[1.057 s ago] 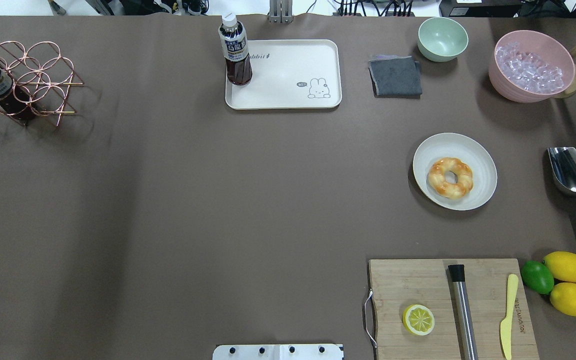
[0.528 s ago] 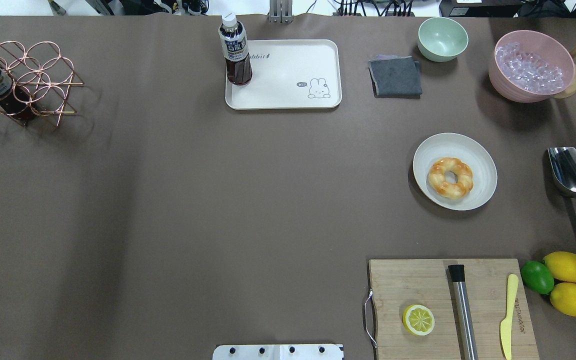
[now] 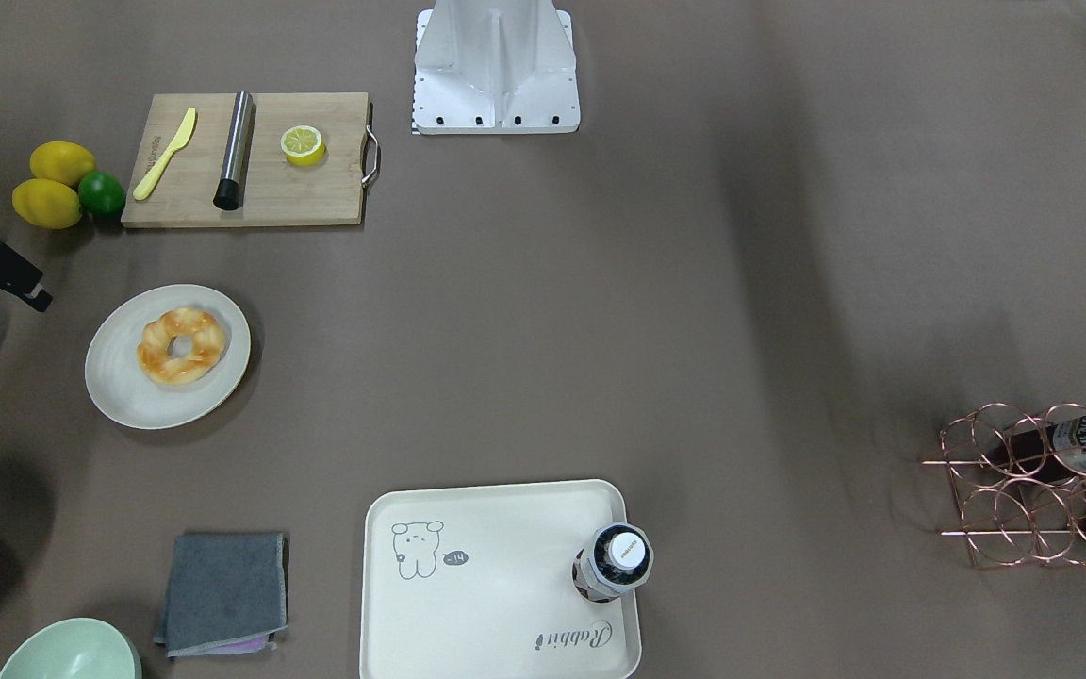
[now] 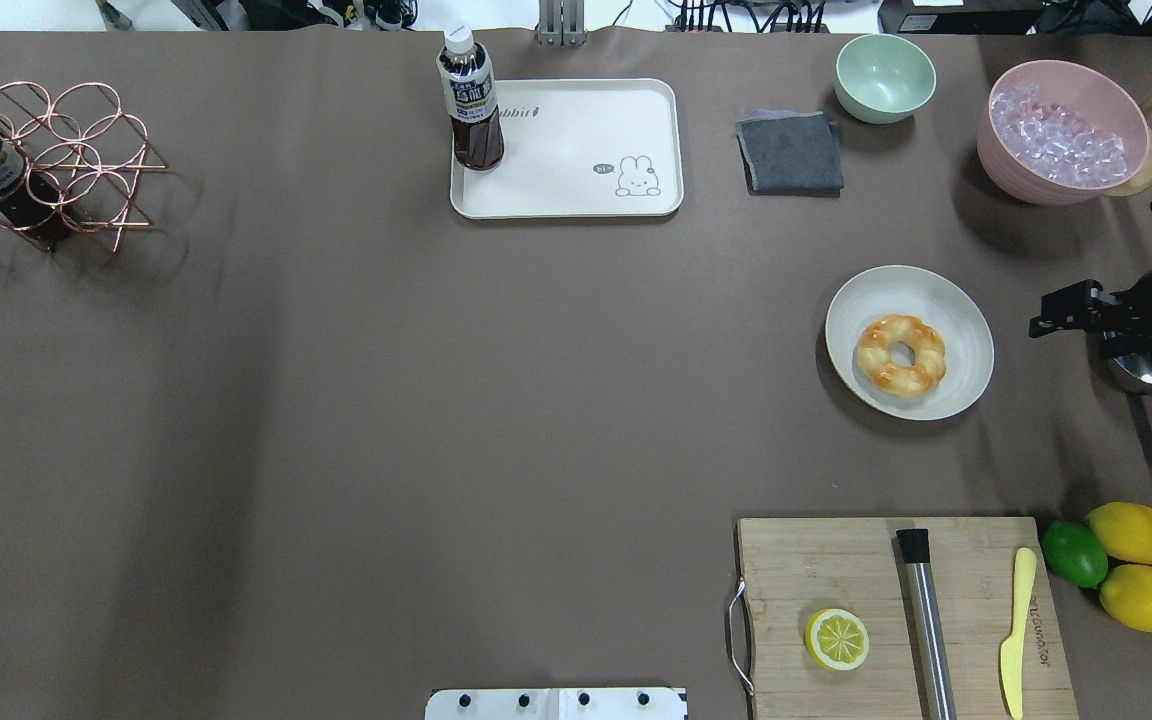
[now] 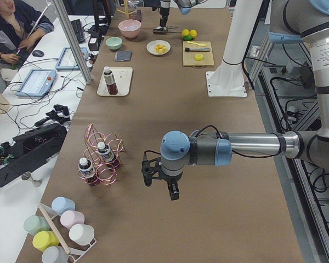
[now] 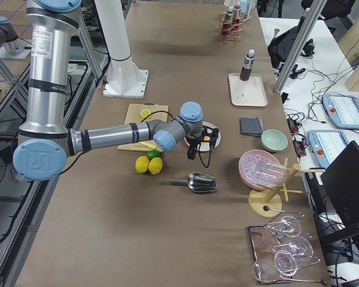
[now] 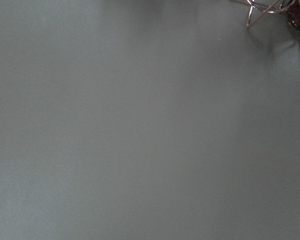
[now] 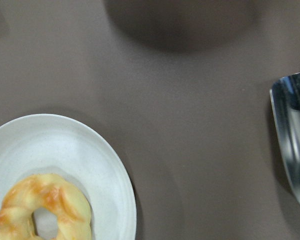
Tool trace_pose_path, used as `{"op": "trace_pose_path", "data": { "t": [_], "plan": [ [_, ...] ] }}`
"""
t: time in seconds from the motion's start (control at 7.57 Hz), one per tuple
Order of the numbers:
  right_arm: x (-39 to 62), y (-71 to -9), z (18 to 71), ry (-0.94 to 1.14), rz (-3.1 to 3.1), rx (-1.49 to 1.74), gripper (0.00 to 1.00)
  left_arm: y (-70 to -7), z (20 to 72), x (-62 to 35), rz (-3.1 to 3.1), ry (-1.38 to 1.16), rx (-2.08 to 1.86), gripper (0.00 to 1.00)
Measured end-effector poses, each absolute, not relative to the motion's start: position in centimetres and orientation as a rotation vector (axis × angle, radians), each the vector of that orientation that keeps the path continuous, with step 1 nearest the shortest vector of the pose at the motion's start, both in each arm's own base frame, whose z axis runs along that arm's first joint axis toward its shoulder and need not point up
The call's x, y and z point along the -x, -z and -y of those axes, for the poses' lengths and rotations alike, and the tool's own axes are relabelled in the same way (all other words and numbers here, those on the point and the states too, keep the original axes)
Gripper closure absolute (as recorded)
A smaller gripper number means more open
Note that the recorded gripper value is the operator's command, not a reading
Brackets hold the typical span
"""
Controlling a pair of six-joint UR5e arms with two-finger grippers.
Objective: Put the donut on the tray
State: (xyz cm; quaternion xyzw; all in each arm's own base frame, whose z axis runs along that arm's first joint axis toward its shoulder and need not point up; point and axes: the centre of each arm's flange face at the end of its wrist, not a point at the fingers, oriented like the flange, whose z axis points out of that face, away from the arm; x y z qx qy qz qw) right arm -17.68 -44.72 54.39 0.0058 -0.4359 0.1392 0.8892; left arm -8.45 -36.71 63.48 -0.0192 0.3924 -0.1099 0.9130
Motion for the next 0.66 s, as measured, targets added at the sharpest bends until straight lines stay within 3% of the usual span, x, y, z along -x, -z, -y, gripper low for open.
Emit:
{"op": "trace_pose_path", "data": {
  "t": [0.13,0.4,0.66],
  "plan": [
    [20.1,-55.1,45.1,-0.298,0.905,-0.022,0.20,-63.5,36.7,8.5,-0.809,0.226,0.040,0.01],
    [23.3,-56.6,45.1,-0.310,0.911,-0.039,0.41,-63.5,36.7,8.4,-0.810,0.226,0.040,0.01],
    [25.1,-56.8,45.0,-0.328,0.913,-0.037,0.56,-63.5,36.7,8.4,-0.811,0.226,0.040,0.01]
  ]
}}
